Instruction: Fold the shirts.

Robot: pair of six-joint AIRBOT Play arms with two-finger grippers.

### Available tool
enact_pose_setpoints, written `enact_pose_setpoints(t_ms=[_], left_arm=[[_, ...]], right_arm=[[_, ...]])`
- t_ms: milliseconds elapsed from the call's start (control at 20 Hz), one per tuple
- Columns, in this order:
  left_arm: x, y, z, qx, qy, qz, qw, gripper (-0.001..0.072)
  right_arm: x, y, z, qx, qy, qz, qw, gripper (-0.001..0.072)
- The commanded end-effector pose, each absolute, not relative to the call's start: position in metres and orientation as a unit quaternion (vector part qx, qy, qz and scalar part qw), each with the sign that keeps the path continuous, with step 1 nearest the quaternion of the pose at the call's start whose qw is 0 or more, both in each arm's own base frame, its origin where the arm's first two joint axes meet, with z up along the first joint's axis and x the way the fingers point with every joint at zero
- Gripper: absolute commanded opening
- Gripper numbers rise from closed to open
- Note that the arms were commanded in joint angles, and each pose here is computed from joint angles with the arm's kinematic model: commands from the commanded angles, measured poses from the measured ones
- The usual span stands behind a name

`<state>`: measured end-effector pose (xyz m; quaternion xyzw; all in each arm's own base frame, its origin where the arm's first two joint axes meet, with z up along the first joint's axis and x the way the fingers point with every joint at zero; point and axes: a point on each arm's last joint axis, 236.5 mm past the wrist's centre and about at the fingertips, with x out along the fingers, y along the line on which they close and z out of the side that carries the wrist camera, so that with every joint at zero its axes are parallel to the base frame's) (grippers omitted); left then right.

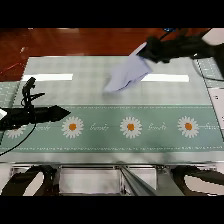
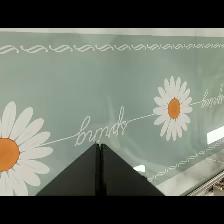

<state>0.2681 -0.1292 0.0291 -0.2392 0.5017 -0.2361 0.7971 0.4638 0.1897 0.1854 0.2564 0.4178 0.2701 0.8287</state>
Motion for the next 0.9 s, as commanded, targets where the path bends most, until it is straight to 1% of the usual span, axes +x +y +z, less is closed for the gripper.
enact_pose_setpoints(t_ms=[0,100,250,450,650,850], left_arm=[[0.268,-0.129,0.028,-0.239,0.503,-0.236,0.796,0.002],[0.268,-0.129,0.028,-0.239,0.503,-0.236,0.796,0.002],[0.268,-0.129,0.028,-0.239,0.503,-0.236,0.796,0.002],[0.268,-0.129,0.028,-0.241,0.503,-0.235,0.796,0.002],[0.268,-0.129,0.028,-0.241,0.503,-0.235,0.796,0.002],[0.27,-0.128,0.029,-0.24,0.5,-0.233,0.798,0.002]], right_arm=[[0.466,0.119,0.225,0.237,0.407,0.227,0.852,0.0027],[0.464,0.079,0.244,0.246,0.397,0.204,0.86,0.0027],[0.451,0.008,0.266,0.277,0.378,0.138,0.872,0.0027],[0.406,-0.063,0.282,0.298,0.371,0.064,0.877,0.0026],[0.349,-0.111,0.274,0.312,0.404,-0.032,0.859,0.0026],[0.288,-0.147,0.241,0.337,0.45,-0.135,0.816,0.0026]])
